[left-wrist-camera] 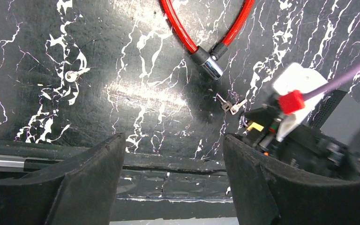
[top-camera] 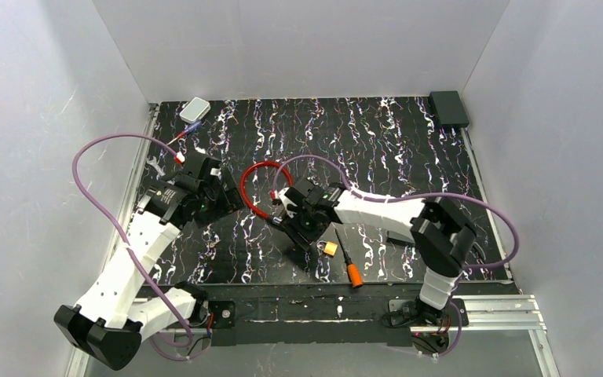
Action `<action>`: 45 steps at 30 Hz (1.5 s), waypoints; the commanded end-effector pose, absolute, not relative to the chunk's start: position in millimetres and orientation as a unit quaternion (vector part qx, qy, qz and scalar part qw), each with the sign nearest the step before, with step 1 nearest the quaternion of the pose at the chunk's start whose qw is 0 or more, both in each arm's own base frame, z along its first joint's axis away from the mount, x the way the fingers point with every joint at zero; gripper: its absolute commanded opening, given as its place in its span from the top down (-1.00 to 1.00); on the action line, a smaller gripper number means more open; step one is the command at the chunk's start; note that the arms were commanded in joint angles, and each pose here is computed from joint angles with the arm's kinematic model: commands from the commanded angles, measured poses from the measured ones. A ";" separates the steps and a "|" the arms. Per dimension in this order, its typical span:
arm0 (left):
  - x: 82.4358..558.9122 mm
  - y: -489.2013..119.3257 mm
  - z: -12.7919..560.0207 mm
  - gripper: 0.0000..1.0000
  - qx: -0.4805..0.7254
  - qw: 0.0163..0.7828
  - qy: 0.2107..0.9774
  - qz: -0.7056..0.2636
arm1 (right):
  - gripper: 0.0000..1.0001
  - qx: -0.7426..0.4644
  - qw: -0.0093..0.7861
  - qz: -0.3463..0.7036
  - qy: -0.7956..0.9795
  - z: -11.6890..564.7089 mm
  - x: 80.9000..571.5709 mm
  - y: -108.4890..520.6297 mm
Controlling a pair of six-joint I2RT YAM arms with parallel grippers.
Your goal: Unlock with the key
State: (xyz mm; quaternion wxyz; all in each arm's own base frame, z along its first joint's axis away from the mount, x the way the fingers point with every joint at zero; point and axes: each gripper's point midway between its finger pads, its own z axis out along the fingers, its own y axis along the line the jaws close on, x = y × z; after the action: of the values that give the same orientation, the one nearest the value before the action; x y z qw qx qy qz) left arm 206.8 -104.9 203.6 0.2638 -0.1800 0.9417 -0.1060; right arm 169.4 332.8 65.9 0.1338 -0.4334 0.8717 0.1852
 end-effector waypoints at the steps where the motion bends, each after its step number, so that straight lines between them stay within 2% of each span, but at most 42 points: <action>1: 201.4 -97.0 207.6 -0.46 -0.181 0.278 0.938 -0.101 | -0.25 -0.456 0.151 0.177 0.859 64.5 180.5 348.5; 10: 199.9 -90.6 215.5 -0.46 -0.180 0.297 0.933 -0.098 | -0.15 -0.463 0.158 0.146 0.860 53.7 195.4 352.2; 20: 198.9 -84.1 220.9 -0.44 -0.178 0.313 0.929 -0.090 | 0.14 -0.464 0.129 0.135 0.866 24.0 188.4 345.1; 21: 198.9 -83.9 220.4 -0.44 -0.177 0.313 0.929 -0.089 | 0.19 -0.464 0.129 0.135 0.866 22.3 188.0 344.9; 25: 198.9 -83.9 220.5 -0.44 -0.177 0.313 0.929 -0.089 | 0.80 -0.464 0.126 0.138 0.866 16.5 187.1 344.6; 27: 199.6 -84.5 221.4 -0.43 -0.175 0.313 0.929 -0.089 | 0.97 -0.467 0.124 0.137 0.865 14.3 185.8 343.3; 33: 204.4 -91.0 228.7 -0.42 -0.157 0.324 0.927 -0.107 | 0.97 -0.472 0.133 0.160 0.857 31.8 182.5 347.6; 40: 206.6 -108.2 245.6 -0.38 -0.140 0.346 0.912 -0.168 | 0.97 -0.458 0.201 0.239 0.832 103.5 186.6 378.6; 45: 206.2 -121.2 253.2 -0.31 -0.154 0.335 0.906 -0.206 | 0.97 -0.437 0.242 0.289 0.817 144.7 186.2 391.6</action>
State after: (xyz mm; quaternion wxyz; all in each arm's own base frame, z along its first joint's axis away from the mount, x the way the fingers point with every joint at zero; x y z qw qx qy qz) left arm 205.8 -110.0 237.1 0.3319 -0.1467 0.9171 -0.1652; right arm 182.5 365.1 83.7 0.1772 -0.4544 0.8453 0.2182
